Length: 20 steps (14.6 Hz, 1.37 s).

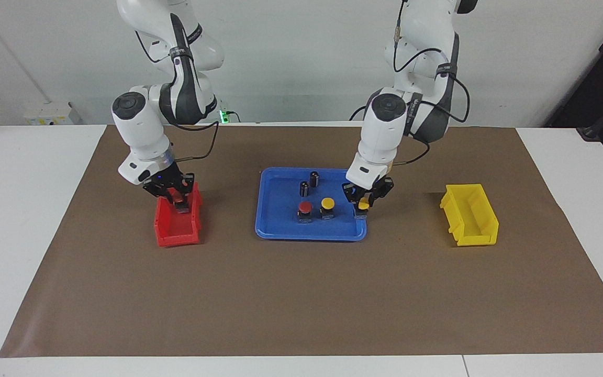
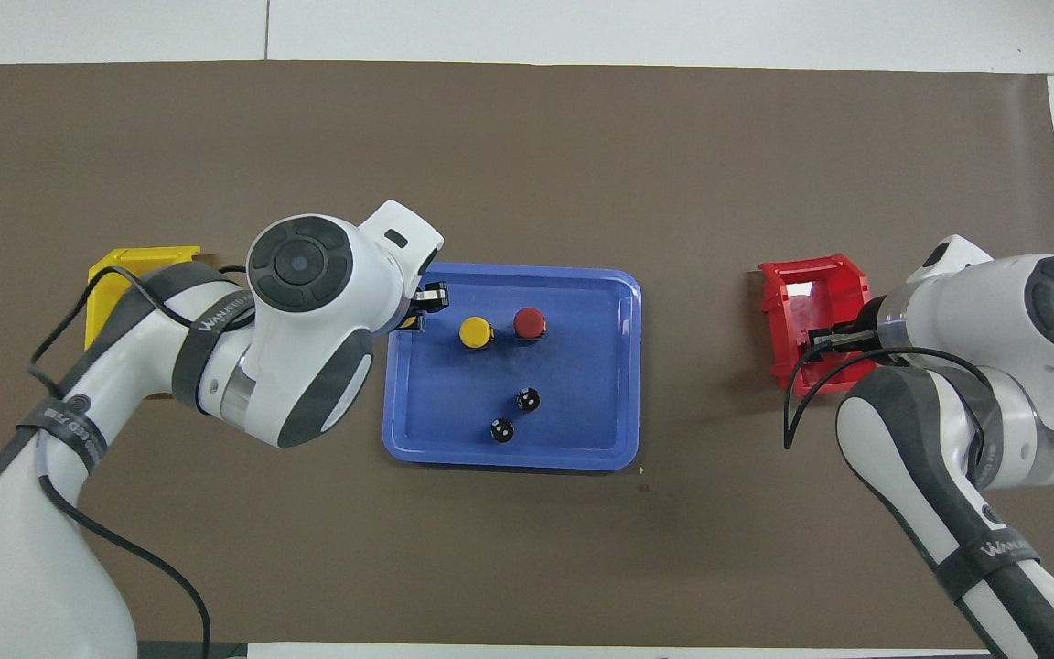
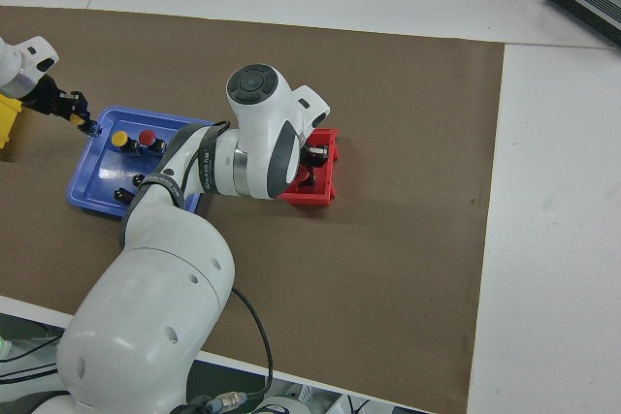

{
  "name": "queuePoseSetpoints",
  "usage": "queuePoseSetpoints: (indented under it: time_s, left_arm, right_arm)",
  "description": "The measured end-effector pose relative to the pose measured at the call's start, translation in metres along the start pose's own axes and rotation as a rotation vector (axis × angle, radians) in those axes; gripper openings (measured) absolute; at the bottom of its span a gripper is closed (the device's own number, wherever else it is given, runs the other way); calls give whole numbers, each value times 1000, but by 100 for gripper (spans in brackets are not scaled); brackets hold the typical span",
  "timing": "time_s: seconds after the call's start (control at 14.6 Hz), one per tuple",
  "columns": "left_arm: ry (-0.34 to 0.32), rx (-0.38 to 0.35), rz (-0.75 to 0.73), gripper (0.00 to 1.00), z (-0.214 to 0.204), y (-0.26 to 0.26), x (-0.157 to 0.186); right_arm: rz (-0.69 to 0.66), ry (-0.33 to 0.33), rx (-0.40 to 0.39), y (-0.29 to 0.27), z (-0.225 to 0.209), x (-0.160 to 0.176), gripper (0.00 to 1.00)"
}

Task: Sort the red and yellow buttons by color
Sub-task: 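Drop the yellow button into the yellow bin with the left gripper, then grasp the second red button with the right gripper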

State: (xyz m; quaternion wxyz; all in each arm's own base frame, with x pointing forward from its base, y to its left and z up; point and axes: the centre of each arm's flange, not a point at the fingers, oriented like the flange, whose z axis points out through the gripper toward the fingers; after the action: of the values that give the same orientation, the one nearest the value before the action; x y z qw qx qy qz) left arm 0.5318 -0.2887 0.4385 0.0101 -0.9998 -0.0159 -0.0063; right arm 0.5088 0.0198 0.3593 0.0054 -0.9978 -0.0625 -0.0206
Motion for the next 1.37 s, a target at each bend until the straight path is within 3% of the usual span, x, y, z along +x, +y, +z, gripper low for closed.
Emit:
queuePoseSetpoints:
  time_s: [0.14, 0.27, 0.34, 0.55, 0.75, 1.03, 1.16, 1.37]
  left_arm:
    - [-33, -2, 54, 41, -38, -58, 21]
    - [-56, -5, 94, 41, -56, -127, 35]
    - [-76, -6, 115, 41, -57, -160, 39]
    - [-108, -14, 102, 41, -40, -235, 45]
    - [-71, -22, 74, 41, -15, -281, 43]
    - [-31, -24, 69, 41, 13, -302, 35]
    - [-29, -25, 85, 41, 29, -308, 30]
    - [-55, -27, 106, 41, 56, -309, 18]
  right_arm:
    - [-24, 1, 0, 0, -1, 0, 55]
    - [-42, -5, 1, 3, -11, 3, 78]
    - [-46, -20, 3, 4, -24, 10, 81]
    - [-55, -27, 8, -17, -88, 46, 81]
    - [28, 44, 22, -123, -113, 78, 79]
    - [148, 68, 62, -300, -76, 80, 79]
    - [170, 61, 62, -340, -53, 87, 79]
    - [174, 63, 60, -350, -22, 96, 79]
